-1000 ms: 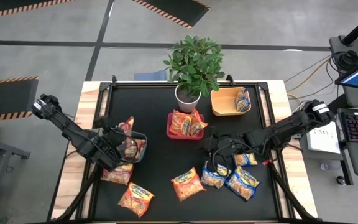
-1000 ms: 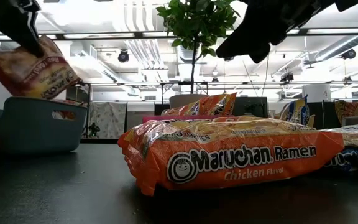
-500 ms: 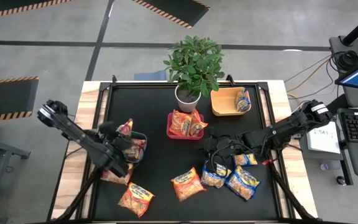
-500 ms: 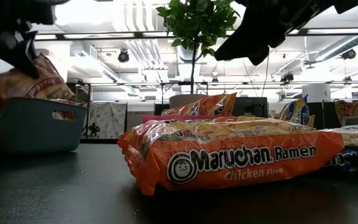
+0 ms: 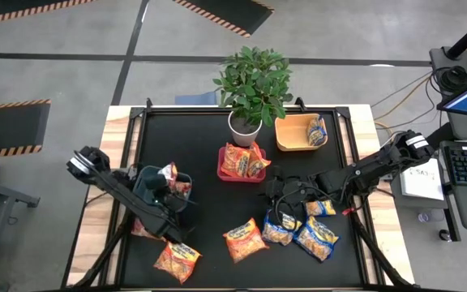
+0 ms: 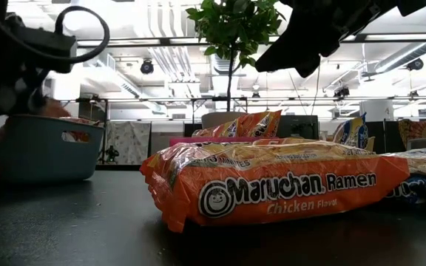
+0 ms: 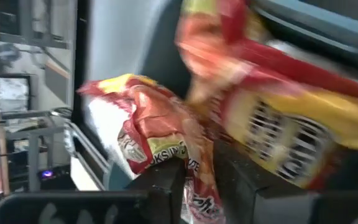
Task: Sort Maruchan noodles
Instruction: Put the right red noodle pack into the green bin
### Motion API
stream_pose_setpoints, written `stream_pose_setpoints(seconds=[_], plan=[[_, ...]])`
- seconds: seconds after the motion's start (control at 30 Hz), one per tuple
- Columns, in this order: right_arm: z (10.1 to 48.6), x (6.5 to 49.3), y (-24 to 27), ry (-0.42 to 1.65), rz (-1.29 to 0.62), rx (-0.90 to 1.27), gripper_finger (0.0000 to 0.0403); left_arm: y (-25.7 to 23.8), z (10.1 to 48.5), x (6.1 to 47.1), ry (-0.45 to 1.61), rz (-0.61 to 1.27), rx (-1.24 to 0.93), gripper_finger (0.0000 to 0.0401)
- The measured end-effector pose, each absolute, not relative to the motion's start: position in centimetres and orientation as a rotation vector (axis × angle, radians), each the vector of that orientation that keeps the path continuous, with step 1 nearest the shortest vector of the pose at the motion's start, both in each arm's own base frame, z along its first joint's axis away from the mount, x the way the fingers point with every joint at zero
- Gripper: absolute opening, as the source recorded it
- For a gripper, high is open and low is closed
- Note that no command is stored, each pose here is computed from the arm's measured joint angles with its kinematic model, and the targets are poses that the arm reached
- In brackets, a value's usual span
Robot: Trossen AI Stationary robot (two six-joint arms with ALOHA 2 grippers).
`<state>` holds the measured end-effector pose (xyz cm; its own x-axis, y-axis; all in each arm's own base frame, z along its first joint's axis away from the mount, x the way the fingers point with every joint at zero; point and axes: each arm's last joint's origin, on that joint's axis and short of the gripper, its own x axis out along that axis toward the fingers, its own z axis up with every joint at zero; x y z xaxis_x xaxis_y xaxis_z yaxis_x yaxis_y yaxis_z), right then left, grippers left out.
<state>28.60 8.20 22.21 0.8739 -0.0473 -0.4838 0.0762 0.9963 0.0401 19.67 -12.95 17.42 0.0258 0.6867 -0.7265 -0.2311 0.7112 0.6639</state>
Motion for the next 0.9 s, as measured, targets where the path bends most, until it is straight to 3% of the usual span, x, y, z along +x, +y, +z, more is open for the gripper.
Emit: stream_pose_setpoints(seconds=[0.17,0.5,0.67,0.9], plan=[[22.2,28.6,8.2,0.503,-0.064,0.059,0.0009,-13.9,17.8,19.8,1.382,0.680,0.345,0.0107],[22.2,28.6,8.2,0.504,-0.063,0.059,0.0009,-14.5,22.9,18.9,1.220,0.576,0.188,0.0162],[22.2,28.6,8.2,0.504,-0.062,0.056,0.0009,-12.5,25.5,17.6,0.967,0.698,0.113,0.0148],[22.2,28.6,8.2,0.504,-0.060,0.050,0.0009,-9.5,26.7,15.2,0.678,0.871,0.048,0.0088]])
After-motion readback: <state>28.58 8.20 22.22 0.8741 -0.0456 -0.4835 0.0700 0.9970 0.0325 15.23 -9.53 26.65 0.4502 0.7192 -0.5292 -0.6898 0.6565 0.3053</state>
